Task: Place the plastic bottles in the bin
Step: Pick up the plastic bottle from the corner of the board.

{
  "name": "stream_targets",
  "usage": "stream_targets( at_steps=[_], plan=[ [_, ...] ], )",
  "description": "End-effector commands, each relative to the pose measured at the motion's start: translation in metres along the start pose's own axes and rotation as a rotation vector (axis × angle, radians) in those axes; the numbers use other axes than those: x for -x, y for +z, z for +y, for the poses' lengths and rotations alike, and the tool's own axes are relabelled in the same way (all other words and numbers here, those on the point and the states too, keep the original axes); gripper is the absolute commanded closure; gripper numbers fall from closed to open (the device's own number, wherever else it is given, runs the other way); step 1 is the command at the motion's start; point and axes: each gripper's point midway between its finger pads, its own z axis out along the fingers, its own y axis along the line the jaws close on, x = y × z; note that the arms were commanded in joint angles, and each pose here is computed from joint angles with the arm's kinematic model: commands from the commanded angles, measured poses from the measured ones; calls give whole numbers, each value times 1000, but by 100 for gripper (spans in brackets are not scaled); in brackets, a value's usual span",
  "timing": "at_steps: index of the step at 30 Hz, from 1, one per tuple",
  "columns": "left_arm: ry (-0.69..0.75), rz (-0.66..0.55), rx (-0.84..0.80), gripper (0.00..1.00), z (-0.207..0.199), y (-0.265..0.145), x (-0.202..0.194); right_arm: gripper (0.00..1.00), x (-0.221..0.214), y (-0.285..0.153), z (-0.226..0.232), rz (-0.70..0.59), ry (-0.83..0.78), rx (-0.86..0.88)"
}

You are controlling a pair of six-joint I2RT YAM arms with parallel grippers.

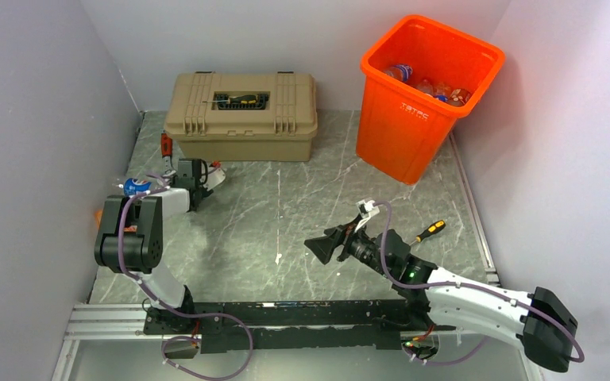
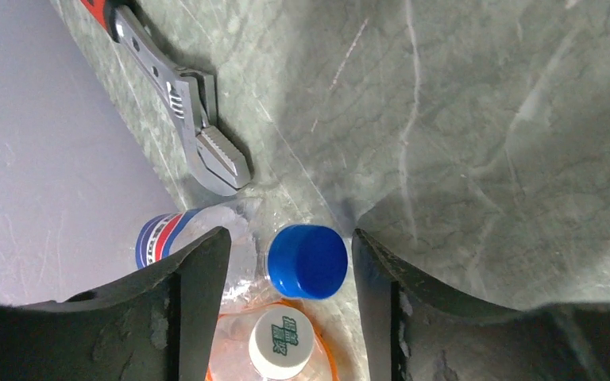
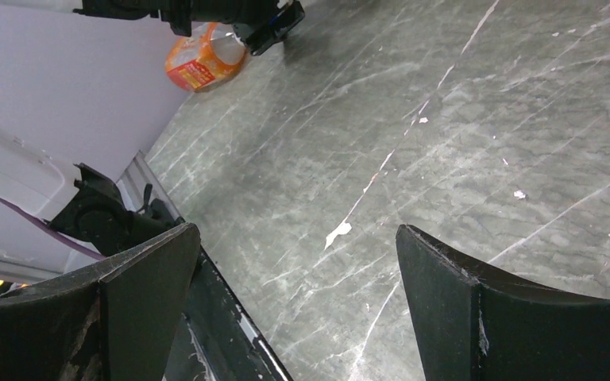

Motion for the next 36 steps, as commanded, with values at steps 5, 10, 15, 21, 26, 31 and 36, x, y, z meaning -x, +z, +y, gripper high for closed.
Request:
stream_targets(
  at_steps=[5,10,15,21,26,31,36],
  plan=[
    [20,4,4,44,-3,-1,-6,1,18,-1,12,-63,2,34],
    [3,6,-5,56,-3,-2,-5,1,20,-2,12,-66,1,32],
    [-7,-18,20,75,4,-11,-4,1,22,-1,14,-70,2,39],
    [-12,-71,68,95,17,-31,3,1,24,1,23,-69,11,70],
    [-23,-116,107,100,23,-51,10,1,25,1,26,-69,19,87],
    [-36,-158,146,100,22,-81,32,1,28,1,29,-73,12,94],
    [-70,-191,168,100,-1,-130,57,1,42,-1,28,-102,-29,62]
  ],
)
